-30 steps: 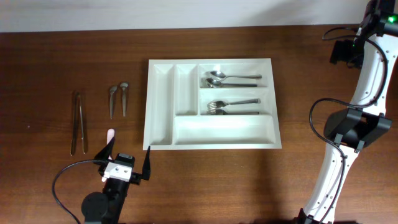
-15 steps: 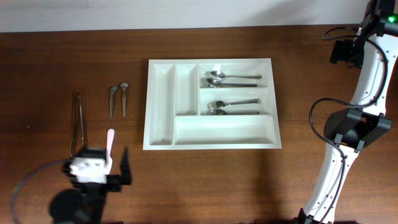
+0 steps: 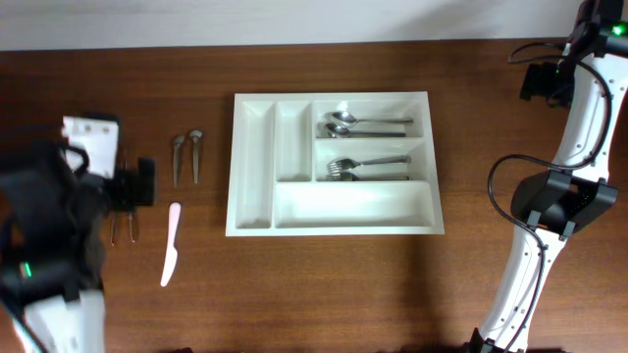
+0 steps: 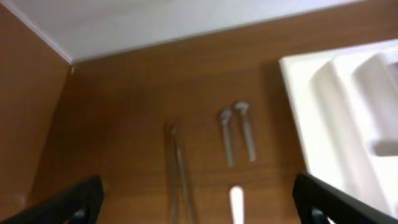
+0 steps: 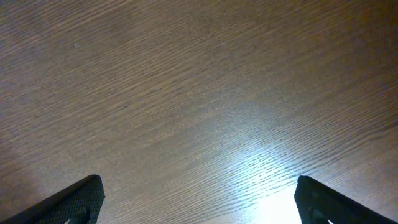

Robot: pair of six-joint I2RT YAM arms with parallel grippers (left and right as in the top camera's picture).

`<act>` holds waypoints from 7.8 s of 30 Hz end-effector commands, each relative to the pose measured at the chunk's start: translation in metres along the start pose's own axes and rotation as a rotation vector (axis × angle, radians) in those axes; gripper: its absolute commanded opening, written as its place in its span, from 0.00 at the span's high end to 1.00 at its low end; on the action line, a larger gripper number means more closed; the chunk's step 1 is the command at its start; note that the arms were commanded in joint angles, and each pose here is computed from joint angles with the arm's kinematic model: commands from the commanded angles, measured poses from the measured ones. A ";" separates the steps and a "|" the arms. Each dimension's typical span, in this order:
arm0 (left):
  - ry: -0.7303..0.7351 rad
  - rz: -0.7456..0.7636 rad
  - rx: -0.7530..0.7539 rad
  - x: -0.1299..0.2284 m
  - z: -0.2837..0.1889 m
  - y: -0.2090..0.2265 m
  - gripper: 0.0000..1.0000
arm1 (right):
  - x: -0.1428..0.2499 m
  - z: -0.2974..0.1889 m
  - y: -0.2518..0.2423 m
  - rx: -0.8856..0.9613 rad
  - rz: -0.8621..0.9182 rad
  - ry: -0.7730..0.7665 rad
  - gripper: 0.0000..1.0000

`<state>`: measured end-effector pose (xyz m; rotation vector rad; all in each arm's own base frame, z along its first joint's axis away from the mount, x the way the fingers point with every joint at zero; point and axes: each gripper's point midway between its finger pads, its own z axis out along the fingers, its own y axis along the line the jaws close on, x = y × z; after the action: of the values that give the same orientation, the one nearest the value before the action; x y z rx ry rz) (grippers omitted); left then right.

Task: Pack container
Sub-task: 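Move the left gripper up and over the left-hand utensils, then lower the left gripper and grasp the metal tweezers, then lift the tweezers and carry them over the tray's lower compartment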

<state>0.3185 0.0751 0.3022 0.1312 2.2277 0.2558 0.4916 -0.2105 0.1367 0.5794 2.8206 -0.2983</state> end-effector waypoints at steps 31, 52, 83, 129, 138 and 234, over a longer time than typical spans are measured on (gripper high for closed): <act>0.767 -0.316 0.108 0.161 0.208 0.060 0.01 | 0.001 0.003 0.000 0.002 0.012 0.006 0.01; 0.851 -0.336 0.042 0.181 0.230 0.046 0.01 | 0.001 0.003 0.000 0.002 0.011 0.006 0.01; 0.873 -0.266 0.109 0.198 0.244 0.040 0.01 | 0.001 0.003 0.000 0.002 0.012 0.006 0.01; 0.977 -0.242 0.146 0.232 0.251 0.029 0.01 | 0.001 0.003 0.000 0.002 0.011 0.006 0.02; 0.971 -0.243 0.146 0.231 0.252 0.029 0.20 | 0.001 0.003 0.000 0.002 0.012 0.006 0.01; 0.591 1.230 1.037 0.131 0.102 -0.414 0.89 | 0.001 0.003 0.000 0.002 0.011 0.006 0.01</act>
<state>0.3195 -0.2906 0.0555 2.1747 2.3032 -0.2857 0.4916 -0.2105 0.1367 0.5789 2.8208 -0.2983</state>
